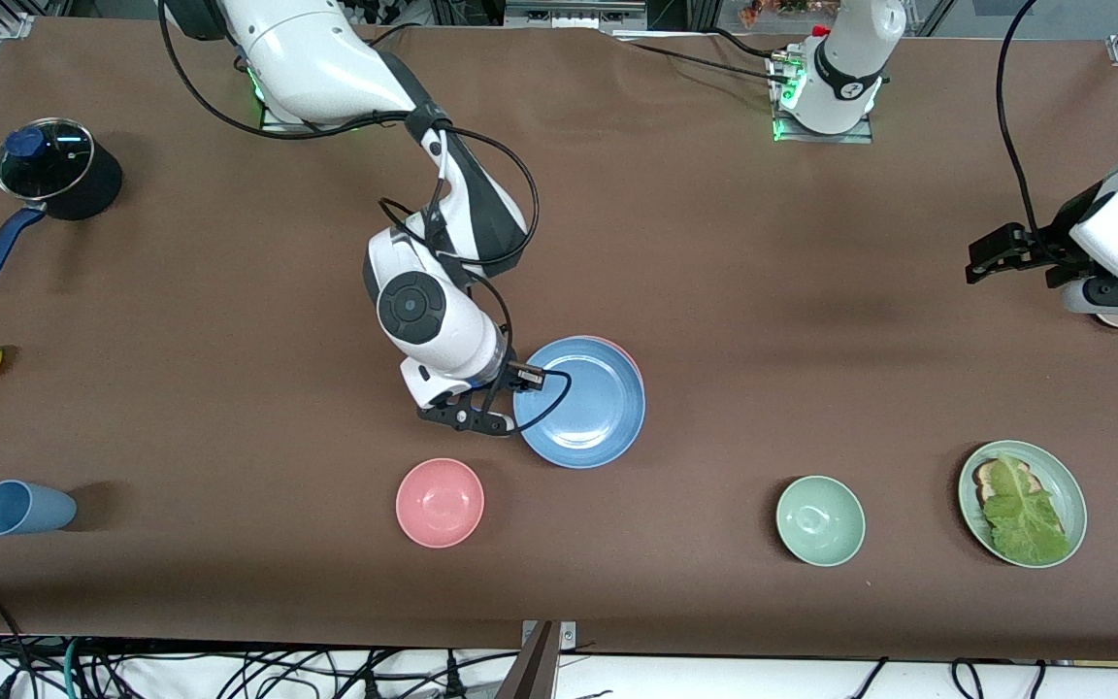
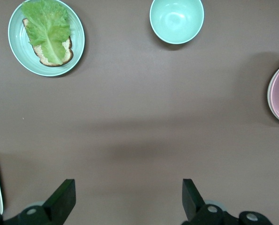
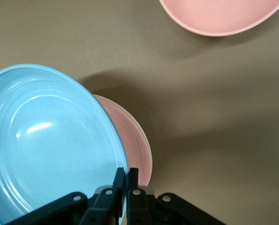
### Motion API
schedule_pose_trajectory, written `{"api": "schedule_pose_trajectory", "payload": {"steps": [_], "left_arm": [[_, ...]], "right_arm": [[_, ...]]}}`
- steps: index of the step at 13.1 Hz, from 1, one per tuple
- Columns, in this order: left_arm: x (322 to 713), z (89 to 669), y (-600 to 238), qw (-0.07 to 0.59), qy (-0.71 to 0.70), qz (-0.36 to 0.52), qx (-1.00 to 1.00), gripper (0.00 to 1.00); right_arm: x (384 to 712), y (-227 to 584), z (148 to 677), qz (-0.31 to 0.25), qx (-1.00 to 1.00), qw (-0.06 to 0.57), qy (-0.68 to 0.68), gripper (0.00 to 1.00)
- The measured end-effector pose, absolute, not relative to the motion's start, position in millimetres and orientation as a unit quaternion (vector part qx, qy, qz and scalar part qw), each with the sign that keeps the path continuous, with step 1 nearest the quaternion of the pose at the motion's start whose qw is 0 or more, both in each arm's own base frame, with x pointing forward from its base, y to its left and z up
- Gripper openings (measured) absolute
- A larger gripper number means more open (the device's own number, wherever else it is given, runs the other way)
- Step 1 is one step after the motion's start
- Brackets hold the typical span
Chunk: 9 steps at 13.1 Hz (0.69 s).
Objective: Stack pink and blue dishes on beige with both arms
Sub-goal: 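Lower the blue plate onto the stack and open the right gripper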
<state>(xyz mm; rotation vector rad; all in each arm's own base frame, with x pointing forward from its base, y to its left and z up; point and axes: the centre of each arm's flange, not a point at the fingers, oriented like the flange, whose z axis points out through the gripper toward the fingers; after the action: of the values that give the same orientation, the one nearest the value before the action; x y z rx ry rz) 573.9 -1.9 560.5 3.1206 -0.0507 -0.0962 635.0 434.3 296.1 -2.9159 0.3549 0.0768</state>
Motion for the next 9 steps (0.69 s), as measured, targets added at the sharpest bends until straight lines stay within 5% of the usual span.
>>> {"api": "schedule_pose_trajectory", "payload": {"steps": [9], "left_arm": [[575,570,-5,0.009,-0.020,-0.022,1.000,1.00]], "right_arm": [[617,450,248,0.035,-0.988,0.087,0.124,0.05]]}}
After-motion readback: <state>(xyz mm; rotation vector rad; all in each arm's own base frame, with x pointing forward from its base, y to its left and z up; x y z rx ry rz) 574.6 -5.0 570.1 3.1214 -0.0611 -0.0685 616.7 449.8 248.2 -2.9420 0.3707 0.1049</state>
